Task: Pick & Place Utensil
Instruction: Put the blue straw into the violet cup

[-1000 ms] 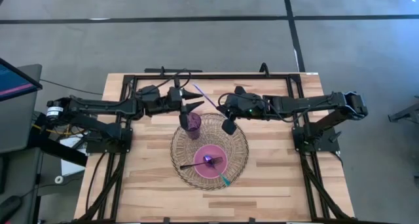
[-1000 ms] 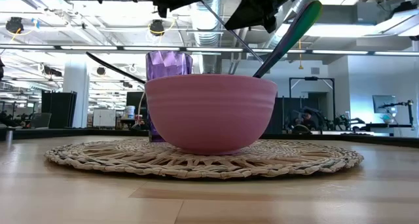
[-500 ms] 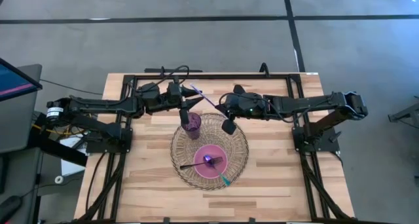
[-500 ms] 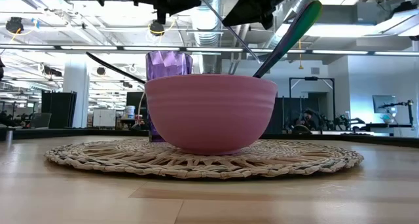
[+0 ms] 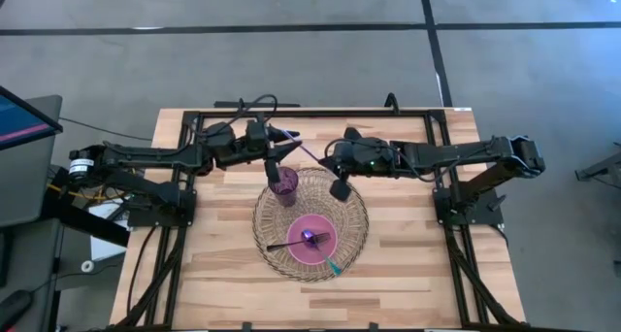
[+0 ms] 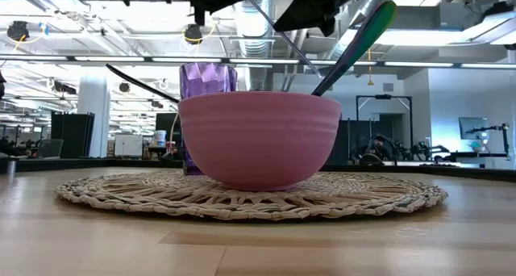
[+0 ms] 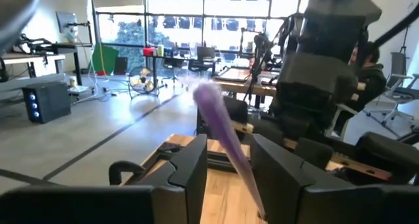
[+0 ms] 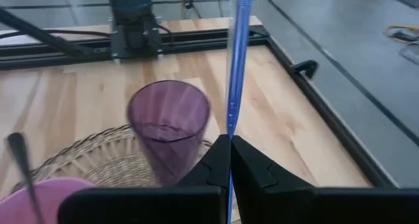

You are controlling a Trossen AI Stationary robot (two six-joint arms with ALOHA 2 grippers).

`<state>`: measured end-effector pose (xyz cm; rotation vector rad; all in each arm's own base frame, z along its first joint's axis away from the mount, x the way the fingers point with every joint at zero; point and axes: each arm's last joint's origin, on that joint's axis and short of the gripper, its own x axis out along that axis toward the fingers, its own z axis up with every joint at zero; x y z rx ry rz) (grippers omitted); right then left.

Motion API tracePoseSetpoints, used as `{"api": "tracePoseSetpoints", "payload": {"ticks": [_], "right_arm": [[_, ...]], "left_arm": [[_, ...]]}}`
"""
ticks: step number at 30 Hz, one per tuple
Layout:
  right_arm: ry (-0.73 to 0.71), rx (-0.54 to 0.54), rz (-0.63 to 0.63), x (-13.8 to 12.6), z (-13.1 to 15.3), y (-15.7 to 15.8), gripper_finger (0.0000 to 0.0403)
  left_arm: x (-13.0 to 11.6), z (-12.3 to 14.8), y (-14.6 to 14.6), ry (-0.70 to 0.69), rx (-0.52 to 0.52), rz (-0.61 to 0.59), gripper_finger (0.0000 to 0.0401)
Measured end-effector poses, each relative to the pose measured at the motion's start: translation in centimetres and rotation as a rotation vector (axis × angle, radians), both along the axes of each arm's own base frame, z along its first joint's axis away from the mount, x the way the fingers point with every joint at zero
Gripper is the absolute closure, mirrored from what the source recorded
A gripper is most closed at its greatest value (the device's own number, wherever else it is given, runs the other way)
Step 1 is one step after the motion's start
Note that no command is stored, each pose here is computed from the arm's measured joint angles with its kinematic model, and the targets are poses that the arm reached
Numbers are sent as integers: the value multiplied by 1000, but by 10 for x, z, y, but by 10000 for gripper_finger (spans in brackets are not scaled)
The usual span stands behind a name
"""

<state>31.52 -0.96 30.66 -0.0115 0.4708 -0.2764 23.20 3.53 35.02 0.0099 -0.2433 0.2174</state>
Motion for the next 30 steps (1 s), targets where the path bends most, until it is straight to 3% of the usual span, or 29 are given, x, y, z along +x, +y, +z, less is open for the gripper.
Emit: {"api": "tracePoseSetpoints", "payload": {"ticks": [7,17,21,30], "right_arm": [[7,-1,51,0,0,1,401],[3,-2,-1,0,0,0,401],[11,36,-70,-1,-2,-1,393],[46,33,-78,1,-9,-2,340]], "left_arm": [[0,1,-1,-5,44,-23,295],[0,1,-1,-2,52,-24,387],[0,-1,-1,17,50,-24,386],[2,-3,-1,35,47,-22,390]]}}
